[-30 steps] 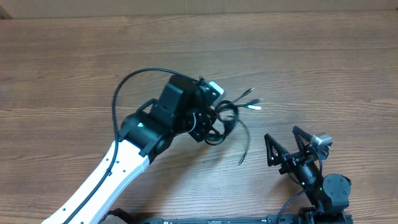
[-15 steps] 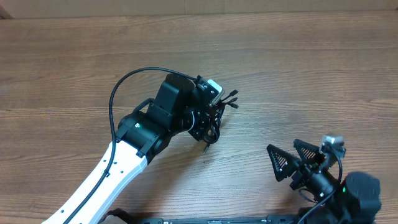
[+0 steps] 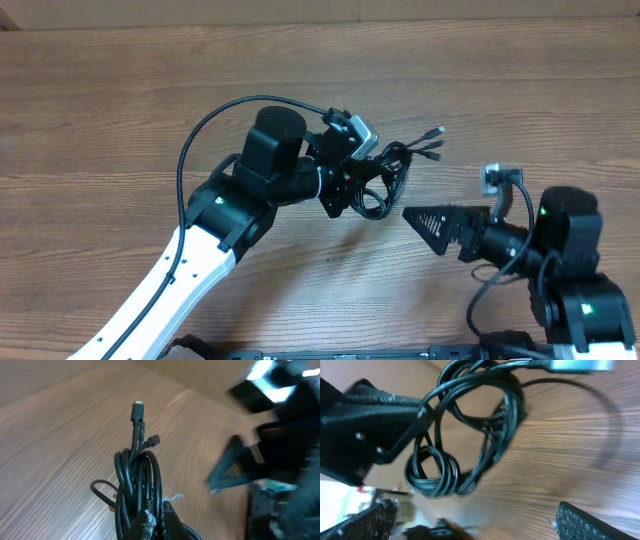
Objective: Untangle cables
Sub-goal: 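Reach the right gripper into the held cable loops and grasp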
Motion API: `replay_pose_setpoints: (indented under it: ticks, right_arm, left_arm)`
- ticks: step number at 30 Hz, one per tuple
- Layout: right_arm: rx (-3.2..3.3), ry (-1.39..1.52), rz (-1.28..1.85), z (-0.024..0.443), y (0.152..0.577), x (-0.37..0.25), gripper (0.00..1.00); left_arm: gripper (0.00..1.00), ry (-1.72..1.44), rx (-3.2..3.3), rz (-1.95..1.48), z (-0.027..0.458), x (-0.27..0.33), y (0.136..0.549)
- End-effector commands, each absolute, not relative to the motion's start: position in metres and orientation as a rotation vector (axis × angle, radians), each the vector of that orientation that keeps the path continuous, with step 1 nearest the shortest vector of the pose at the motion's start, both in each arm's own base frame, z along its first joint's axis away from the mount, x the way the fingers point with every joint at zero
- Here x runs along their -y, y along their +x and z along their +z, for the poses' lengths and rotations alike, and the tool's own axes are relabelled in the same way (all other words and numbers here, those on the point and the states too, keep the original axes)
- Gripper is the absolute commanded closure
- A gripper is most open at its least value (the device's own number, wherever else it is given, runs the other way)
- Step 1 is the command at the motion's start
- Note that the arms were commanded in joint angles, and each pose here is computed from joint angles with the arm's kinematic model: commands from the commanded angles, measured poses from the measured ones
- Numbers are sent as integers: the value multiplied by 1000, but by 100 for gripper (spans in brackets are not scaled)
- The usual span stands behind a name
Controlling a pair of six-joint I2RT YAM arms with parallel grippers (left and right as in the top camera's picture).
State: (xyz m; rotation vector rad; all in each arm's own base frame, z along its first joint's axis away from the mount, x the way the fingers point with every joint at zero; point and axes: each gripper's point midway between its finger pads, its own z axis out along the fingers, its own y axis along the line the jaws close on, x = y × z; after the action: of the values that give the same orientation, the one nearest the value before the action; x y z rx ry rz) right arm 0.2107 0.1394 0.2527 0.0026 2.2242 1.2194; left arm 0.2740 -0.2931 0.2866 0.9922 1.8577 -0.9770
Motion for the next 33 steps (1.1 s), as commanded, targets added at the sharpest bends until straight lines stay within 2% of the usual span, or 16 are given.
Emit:
replay_pose_setpoints:
  ticks: [1, 12, 23, 31, 33]
  right_arm:
    - [-2196, 48, 1387, 274, 209, -150, 0]
    - [-2148, 314, 1581, 298, 224, -153, 13]
    - [-2114, 290, 1627, 309, 224, -156, 20]
    - [-2053, 183, 1649, 325, 223, -159, 23]
    - [-2041, 167, 1648, 328, 223, -160, 33]
  left_arm:
    - [96, 1056, -1702, -1104, 320, 290, 262]
    - [96, 1088, -1551, -1207, 347, 279, 261]
    - [96, 1012, -1464, -1268, 381, 285, 264]
    - [96, 1048, -1399, -1316, 393, 305, 244]
    - [96, 1046, -1400, -1314, 393, 311, 241]
